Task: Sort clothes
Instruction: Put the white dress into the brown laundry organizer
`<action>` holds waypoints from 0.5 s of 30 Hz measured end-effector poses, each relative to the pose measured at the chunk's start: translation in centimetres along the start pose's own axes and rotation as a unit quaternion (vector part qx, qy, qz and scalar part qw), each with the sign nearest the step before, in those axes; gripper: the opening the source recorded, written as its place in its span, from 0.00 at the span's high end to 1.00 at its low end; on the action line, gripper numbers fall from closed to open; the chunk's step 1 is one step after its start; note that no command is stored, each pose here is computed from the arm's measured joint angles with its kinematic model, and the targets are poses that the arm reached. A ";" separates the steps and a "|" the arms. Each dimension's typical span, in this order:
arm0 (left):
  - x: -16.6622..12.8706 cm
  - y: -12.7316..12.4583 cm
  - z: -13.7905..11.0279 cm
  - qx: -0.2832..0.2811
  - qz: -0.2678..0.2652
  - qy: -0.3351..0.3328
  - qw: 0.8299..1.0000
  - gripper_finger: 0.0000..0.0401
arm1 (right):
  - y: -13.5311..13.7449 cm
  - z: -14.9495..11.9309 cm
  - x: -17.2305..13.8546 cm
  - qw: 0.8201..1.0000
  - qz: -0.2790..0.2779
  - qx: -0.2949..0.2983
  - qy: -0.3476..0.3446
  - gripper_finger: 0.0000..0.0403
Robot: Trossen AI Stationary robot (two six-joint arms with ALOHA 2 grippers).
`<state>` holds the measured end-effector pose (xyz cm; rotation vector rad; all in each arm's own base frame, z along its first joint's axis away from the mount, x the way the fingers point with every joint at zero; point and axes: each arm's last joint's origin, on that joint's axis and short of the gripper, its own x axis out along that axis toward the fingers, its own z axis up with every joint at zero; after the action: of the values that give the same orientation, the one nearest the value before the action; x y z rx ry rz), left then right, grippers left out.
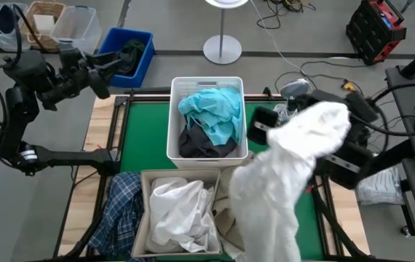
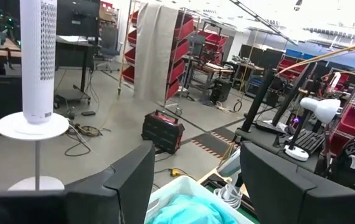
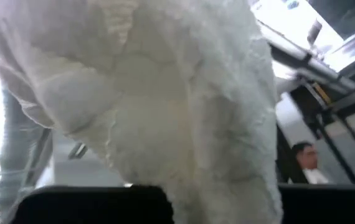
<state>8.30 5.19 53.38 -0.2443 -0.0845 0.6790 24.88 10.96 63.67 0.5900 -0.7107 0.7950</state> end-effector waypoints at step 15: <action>0.3 0.0 -0.1 0.029 0.001 0.004 1.000 0.47 | -9.3 -3.4 0.4 0.987 -0.046 -0.123 -0.094 0.96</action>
<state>8.58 5.35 53.32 -0.1904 -0.0568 0.6809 33.67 8.23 59.91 0.4738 -0.9328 0.5594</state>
